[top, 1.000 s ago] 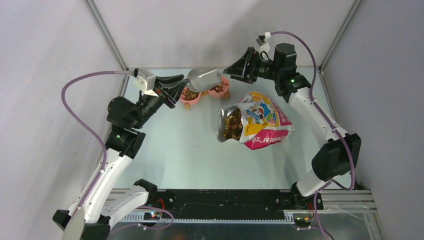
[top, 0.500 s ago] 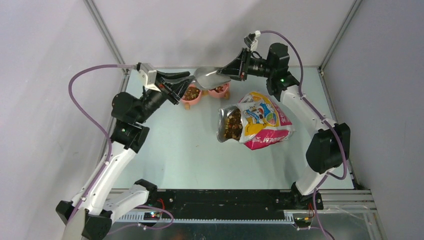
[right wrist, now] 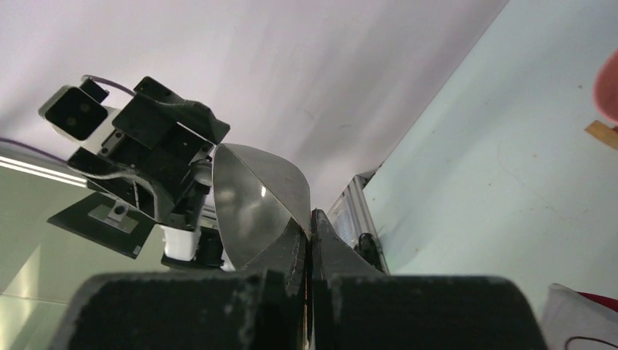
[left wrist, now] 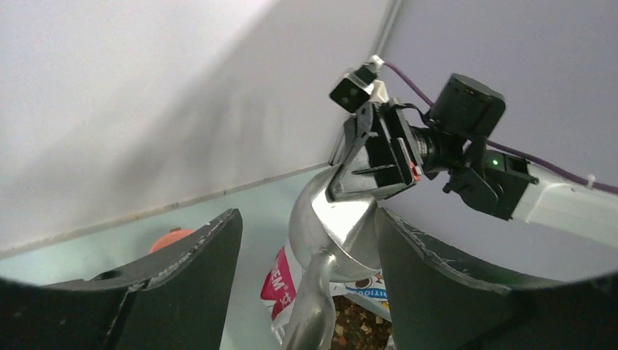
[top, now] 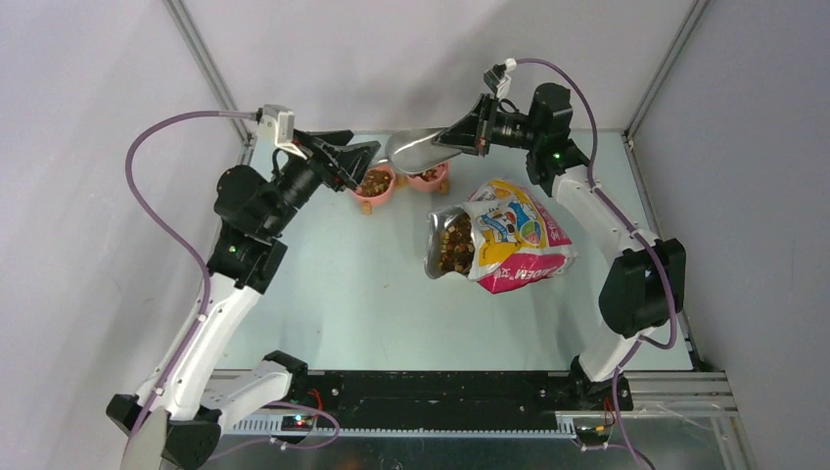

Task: Serve the pet food
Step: Collect the pet food from the pet food bag.

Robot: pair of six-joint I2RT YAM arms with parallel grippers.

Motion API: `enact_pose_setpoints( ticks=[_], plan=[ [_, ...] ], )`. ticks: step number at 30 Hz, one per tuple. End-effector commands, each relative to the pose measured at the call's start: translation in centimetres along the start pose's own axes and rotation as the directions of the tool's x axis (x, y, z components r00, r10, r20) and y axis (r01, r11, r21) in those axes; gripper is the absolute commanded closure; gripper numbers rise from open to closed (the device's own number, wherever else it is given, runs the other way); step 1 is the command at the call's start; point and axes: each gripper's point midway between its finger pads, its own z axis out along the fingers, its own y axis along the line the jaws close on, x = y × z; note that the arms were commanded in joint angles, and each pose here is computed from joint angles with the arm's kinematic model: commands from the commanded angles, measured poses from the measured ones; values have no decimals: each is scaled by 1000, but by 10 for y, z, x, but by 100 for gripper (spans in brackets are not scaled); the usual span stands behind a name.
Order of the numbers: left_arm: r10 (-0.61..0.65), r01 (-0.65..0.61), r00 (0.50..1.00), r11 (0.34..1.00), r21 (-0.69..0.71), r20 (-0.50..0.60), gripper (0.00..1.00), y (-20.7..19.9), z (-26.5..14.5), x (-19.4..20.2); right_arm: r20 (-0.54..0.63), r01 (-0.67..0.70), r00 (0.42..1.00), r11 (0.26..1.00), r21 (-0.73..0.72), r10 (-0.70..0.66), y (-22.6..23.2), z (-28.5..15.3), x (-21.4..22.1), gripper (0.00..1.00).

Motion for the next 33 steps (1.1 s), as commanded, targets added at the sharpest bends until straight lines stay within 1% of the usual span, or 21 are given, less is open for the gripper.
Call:
enact_pose_setpoints(
  ticks=[1, 3, 6, 8, 10, 11, 12, 13, 14, 16, 17, 20, 21, 22, 23, 24, 25, 27, 29, 32, 33],
  plan=[
    [-104, 96, 994, 983, -156, -46, 25, 17, -8, -5, 52, 100, 994, 995, 20, -101, 11, -13, -15, 100],
    [-154, 136, 982, 976, -168, -105, 23, 16, -8, 4, 59, 117, 991, 992, 36, -119, 11, -15, -18, 100],
    [-241, 204, 952, 960, -194, -191, 22, 17, -7, 17, 75, 143, 986, 989, 42, -146, 12, -17, -19, 100],
    [-316, 272, 919, 941, -202, -235, 22, 16, -6, 24, 102, 167, 980, 985, 34, -169, 16, -20, -20, 100],
    [-428, 385, 862, 901, -199, -270, 23, 13, -5, 30, 132, 197, 971, 980, 23, -199, 23, -23, -22, 100],
    [-461, 422, 836, 887, -189, -297, 24, 13, -5, 34, 140, 192, 971, 981, 22, -194, 22, -23, -21, 100],
    [-509, 467, 807, 861, -204, -299, 24, 13, -5, 36, 154, 225, 963, 974, 2, -223, 31, -25, -22, 100],
    [-538, 496, 782, 843, -207, -316, 25, 16, -7, 41, 157, 222, 963, 975, -7, -218, 32, -25, -21, 100],
    [-573, 534, 760, 820, -207, -308, 25, 15, -6, 39, 169, 248, 956, 969, -22, -241, 39, -26, -22, 100],
    [-612, 591, 722, 788, -172, -323, 26, 10, -8, 38, 182, 253, 952, 967, -13, -247, 40, -27, -23, 100],
    [-621, 603, 713, 780, -167, -324, 27, 10, -8, 39, 184, 264, 948, 965, -6, -258, 39, -27, -23, 100],
    [-664, 656, 659, 737, -162, -353, 27, 2, -10, 40, 206, 272, 939, 961, 46, -276, 34, -26, -26, 100],
    [-669, 664, 654, 732, -156, -353, 27, 2, -9, 39, 199, 290, 934, 955, 68, -297, 31, -24, -23, 100],
    [-685, 682, 637, 715, -154, -355, 28, -1, -10, 37, 220, 297, 924, 950, 98, -312, 30, -24, -26, 100],
    [-690, 690, 631, 708, -149, -354, 28, -2, -10, 37, 209, 317, 918, 940, 123, -337, 26, -21, -23, 100],
    [-707, 708, 612, 689, -154, -354, 28, -3, -11, 36, 229, 328, 906, 932, 153, -357, 25, -21, -26, 100],
    [-722, 722, 596, 674, -159, -353, 28, -4, -11, 37, 222, 350, 897, 921, 171, -382, 24, -19, -23, 100],
    [-734, 731, 583, 661, -170, -349, 29, -3, -12, 38, 235, 364, 882, 907, 212, -409, 22, -17, -25, 100],
    [-738, 730, 585, 660, -179, -336, 31, 0, -14, 39, 256, 358, 873, 903, 239, -414, 22, -18, -29, 100],
    [-735, 719, 601, 669, -191, -314, 36, 5, -15, 43, 253, 336, 885, 912, 236, -391, 22, -18, -27, 100],
    [-727, 711, 615, 679, -185, -305, 39, 7, -14, 42, 238, 321, 896, 918, 235, -374, 18, -17, -24, 100]
  ],
)
